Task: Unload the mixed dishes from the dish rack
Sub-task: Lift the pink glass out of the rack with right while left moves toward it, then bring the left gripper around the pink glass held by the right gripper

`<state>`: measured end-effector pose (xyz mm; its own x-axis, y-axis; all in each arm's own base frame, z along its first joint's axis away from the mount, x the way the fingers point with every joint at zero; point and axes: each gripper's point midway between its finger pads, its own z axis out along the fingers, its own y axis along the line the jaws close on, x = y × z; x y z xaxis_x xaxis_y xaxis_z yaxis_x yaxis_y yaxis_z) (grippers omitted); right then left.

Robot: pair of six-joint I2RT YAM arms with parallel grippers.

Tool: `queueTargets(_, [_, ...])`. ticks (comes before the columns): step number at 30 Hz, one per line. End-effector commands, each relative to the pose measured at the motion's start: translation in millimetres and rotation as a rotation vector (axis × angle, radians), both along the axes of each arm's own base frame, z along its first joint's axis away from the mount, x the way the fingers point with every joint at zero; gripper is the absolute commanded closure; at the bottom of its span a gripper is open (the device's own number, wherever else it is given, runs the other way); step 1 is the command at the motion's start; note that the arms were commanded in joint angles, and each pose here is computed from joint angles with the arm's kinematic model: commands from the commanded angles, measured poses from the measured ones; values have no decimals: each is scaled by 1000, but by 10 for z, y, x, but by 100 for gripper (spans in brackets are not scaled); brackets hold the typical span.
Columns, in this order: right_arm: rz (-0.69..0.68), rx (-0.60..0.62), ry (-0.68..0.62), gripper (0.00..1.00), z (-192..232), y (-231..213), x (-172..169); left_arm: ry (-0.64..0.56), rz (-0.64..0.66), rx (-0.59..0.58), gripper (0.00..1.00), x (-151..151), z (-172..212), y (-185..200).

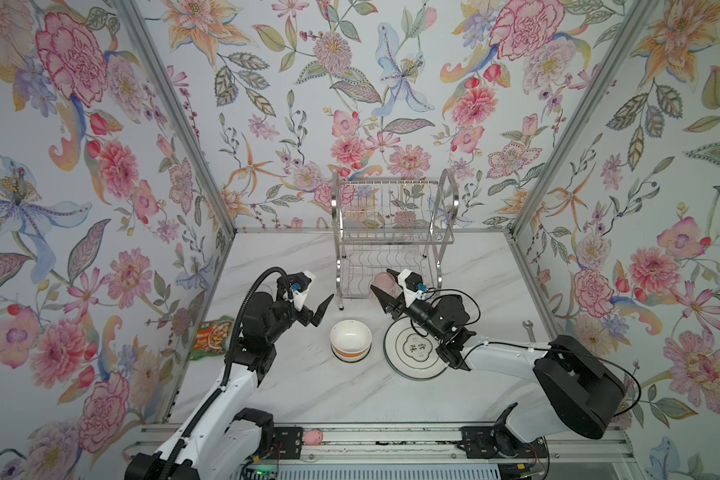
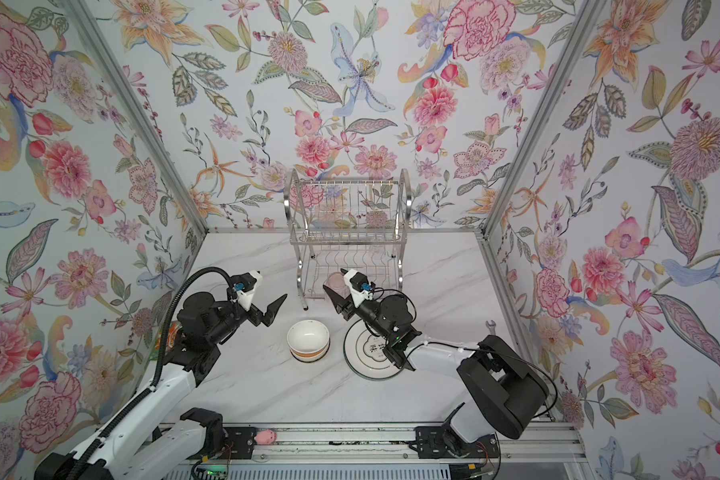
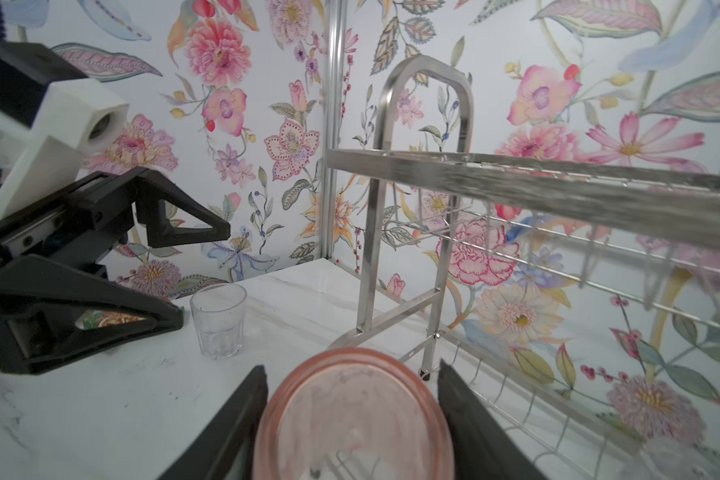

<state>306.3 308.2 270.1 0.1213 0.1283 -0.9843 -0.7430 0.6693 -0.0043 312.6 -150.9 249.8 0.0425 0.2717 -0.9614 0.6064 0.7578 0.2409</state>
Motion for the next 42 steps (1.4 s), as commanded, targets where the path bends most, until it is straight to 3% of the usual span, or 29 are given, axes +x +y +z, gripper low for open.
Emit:
queueTargets(1, [-85,192,165,100,72,-289,38,-81,-82,23,1,-43,191,-219])
queueTargets(7, [-127,368,452,100,97,-633,114,-114,-170,39,1,-150,227,-541])
queueTargets(14, [-184,610,628,100,54,-1099,186,-136,-248,1,1,-234,245,-963])
queueTargets(27, [-114,776,718,100,2,-1124,209,-160,-365,-127,5,-215,303,-1666])
queueTargets(31, [-123,780,725,100,-21,-1135,218,-167,-395,-178,8,-169,285,-1821])
queueTargets(42, [-131,802,717,100,9,-1222,218,-165,-449,-154,16,-60,143,-2185])
